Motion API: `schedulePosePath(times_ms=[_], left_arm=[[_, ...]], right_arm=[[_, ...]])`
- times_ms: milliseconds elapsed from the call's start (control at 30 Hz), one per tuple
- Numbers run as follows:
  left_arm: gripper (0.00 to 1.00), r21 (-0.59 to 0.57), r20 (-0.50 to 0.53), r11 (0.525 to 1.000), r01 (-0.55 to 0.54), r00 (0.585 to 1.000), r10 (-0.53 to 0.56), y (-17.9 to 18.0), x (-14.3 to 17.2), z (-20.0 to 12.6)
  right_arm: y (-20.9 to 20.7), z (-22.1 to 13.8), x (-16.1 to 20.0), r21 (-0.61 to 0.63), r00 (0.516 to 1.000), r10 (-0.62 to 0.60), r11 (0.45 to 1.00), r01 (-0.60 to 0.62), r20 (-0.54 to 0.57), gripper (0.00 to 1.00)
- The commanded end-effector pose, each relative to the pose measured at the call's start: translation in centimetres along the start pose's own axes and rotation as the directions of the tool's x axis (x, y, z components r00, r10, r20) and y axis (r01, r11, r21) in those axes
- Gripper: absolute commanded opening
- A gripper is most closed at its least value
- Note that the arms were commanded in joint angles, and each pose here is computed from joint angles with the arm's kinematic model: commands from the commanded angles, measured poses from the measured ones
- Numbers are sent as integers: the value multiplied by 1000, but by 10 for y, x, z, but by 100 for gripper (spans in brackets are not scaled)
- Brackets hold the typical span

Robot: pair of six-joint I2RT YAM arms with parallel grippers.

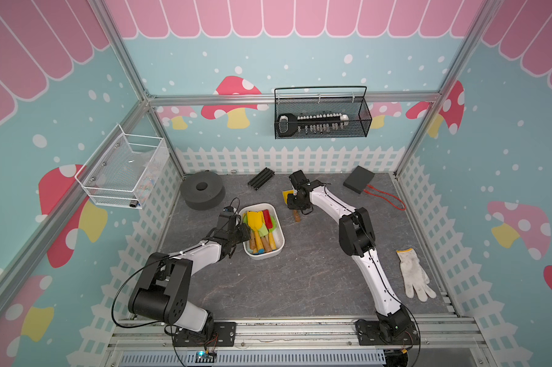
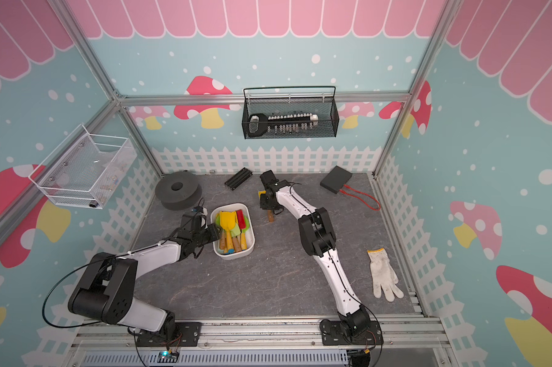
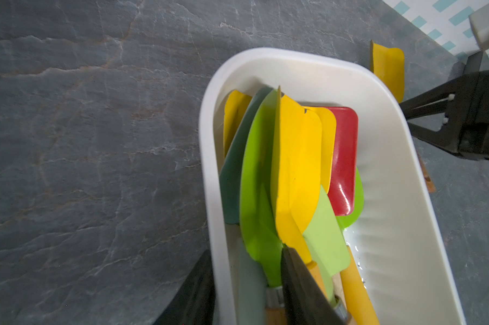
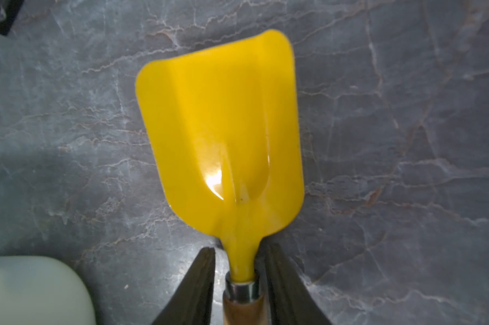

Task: Take the shovel out of the storage box
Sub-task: Place the shovel at the center of the board.

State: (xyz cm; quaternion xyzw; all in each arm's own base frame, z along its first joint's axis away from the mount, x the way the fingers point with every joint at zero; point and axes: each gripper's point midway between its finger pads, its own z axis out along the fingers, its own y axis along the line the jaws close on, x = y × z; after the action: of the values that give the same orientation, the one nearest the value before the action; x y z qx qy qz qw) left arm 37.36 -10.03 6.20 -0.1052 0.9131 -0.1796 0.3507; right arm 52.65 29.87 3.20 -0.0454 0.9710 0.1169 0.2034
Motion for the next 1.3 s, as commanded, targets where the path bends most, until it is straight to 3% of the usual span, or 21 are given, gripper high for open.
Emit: schedulePosePath(times_ms=[0, 333, 733, 867, 1033, 1267], left_arm=[[42, 20, 8, 1000, 5, 1000, -5, -6, -7, 2], [46, 12, 25, 1000, 2, 1000, -2, -4, -10, -2], [46, 33, 45, 999, -11, 999, 9, -9, -15, -12], [46, 51, 37, 999, -10, 999, 8, -12, -14, -13], [46, 34, 52, 999, 0, 999, -2, -9, -15, -15], [47, 17, 69, 999, 40, 997, -41, -8, -21, -18]], right_arm=[[1, -17, -11, -1, 999, -23, 1000, 23, 31, 43], [24, -62, -17, -73, 988, -123, 989, 130, 92, 49], [53, -127, 8, -139, 966, -204, 964, 226, 156, 53], [73, -139, 26, -224, 962, -234, 939, 261, 142, 52], [88, -150, 55, -166, 924, -356, 911, 377, 142, 52], [113, -141, 101, -209, 896, -443, 873, 440, 37, 51]])
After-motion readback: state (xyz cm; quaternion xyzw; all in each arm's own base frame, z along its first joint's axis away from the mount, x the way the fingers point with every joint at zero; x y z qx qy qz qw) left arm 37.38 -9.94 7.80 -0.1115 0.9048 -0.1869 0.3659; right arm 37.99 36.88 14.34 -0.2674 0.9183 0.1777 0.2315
